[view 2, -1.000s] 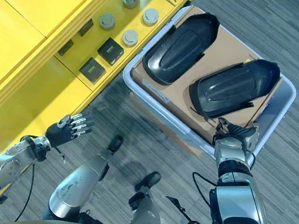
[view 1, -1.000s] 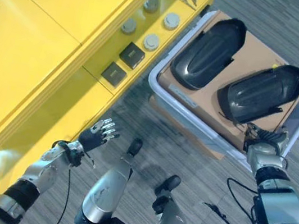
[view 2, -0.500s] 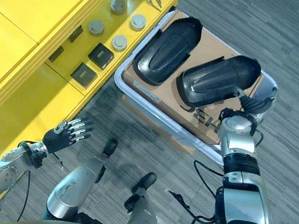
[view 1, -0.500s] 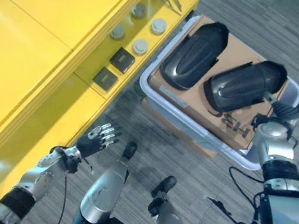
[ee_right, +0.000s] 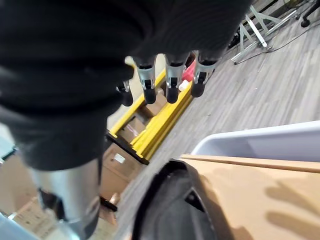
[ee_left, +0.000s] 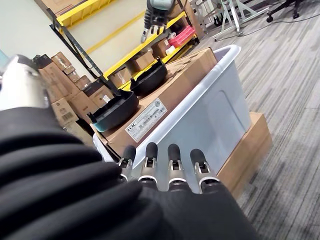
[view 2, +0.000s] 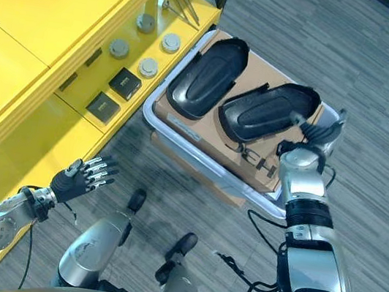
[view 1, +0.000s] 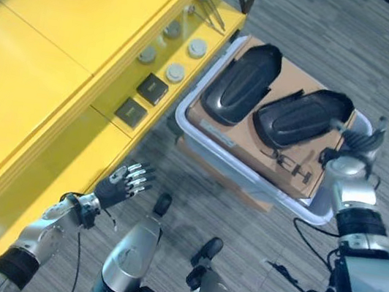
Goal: Move parts from the plastic box to the shelf.
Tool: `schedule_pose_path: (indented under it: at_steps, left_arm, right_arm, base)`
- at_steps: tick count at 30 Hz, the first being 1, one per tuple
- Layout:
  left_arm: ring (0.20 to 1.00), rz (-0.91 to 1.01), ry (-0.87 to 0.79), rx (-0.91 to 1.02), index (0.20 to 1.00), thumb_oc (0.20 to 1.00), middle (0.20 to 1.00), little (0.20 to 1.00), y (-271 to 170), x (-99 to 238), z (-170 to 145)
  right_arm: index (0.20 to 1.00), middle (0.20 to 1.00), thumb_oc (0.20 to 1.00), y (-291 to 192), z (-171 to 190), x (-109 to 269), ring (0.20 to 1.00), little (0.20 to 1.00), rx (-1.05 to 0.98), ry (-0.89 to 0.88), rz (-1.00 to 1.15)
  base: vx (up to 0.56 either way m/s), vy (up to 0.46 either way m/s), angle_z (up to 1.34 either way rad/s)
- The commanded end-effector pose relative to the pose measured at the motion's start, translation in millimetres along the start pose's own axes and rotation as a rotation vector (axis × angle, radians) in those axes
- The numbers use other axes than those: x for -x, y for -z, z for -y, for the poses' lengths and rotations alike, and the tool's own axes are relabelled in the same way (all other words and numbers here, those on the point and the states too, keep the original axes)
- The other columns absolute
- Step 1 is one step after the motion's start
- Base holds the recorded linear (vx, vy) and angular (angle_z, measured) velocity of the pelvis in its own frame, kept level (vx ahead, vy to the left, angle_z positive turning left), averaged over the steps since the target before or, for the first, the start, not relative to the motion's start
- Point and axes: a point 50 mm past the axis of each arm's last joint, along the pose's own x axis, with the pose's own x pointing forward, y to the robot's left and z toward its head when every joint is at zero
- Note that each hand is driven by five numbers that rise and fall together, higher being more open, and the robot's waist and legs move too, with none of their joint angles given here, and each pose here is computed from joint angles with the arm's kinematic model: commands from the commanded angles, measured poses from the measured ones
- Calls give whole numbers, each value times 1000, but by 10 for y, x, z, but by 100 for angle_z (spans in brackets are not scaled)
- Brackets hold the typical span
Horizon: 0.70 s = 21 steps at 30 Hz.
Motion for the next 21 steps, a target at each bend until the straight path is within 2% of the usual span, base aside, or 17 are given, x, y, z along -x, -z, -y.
schedule_pose_path:
  at_steps: [1, 10, 21]
  left_arm:
    - [1000, 29, 59, 14, 1000, 1000, 1000, 1000, 68, -54, 104]
    - [1000, 62, 97, 7, 1000, 1000, 1000, 1000, -54, -224, 164]
    - [1000, 73, 103, 17, 1000, 1000, 1000, 1000, -55, -208, 159]
  right_arm:
    - [1000, 1000, 1000, -32, 140, -80, 1000, 1000, 21, 106, 56]
    - [1000, 1000, 1000, -50, 211, -180, 1000, 1000, -35, 246, 0]
    - [1000, 1000, 1000, -79, 263, -236, 1000, 1000, -40, 235, -29]
  base:
    - [-39, 20, -1]
    - [-52, 53, 7]
    - [-9, 20, 4]
